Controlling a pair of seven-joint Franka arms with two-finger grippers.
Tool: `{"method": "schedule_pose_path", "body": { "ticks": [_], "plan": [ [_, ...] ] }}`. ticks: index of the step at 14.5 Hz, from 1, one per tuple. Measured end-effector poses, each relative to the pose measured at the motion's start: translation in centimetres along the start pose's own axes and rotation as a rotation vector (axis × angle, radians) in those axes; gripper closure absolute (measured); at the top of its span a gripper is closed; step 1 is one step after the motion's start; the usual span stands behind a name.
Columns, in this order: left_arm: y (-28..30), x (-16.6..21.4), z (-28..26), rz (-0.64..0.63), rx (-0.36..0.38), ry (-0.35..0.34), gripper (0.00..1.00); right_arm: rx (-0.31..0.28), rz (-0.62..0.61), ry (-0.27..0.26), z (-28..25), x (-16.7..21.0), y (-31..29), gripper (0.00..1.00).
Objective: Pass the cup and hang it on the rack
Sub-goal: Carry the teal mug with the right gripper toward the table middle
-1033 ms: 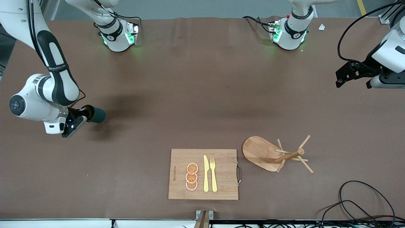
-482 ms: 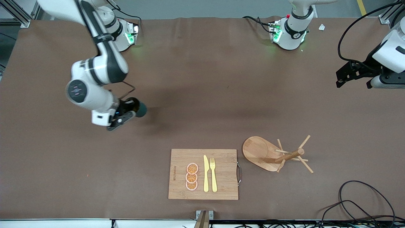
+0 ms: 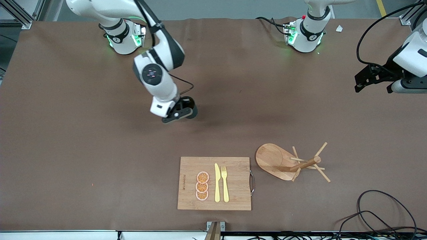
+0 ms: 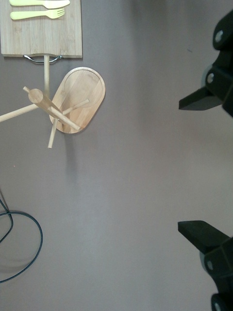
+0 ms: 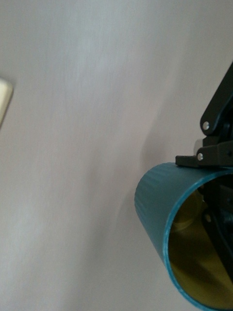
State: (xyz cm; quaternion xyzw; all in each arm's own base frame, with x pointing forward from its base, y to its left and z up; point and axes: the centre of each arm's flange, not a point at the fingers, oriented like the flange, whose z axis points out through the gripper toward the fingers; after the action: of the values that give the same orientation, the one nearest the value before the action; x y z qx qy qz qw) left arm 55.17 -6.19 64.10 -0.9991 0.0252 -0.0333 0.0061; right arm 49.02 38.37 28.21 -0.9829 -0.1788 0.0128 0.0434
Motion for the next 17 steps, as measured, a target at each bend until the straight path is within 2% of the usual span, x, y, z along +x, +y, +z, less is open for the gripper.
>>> {"method": "schedule_pose_path", "body": {
  "ticks": [4,9,15,17],
  "plan": [
    [-0.1,0.0,0.0,0.01,0.0,0.0,0.0,-0.019,-0.047,0.012,2.9,2.1,-4.9,0.96],
    [-0.1,0.2,0.7,0.088,-0.001,-0.016,0.0,-0.043,-0.122,0.031,4.8,3.1,-8.9,0.96],
    [0.6,1.6,4.1,0.104,-0.013,-0.075,0.0,-0.056,-0.159,0.043,5.4,3.4,-10.6,0.96],
    [2.1,1.4,3.9,0.051,-0.012,-0.084,0.0,-0.061,-0.163,0.039,5.8,3.3,-10.7,0.96]
  ]
}}
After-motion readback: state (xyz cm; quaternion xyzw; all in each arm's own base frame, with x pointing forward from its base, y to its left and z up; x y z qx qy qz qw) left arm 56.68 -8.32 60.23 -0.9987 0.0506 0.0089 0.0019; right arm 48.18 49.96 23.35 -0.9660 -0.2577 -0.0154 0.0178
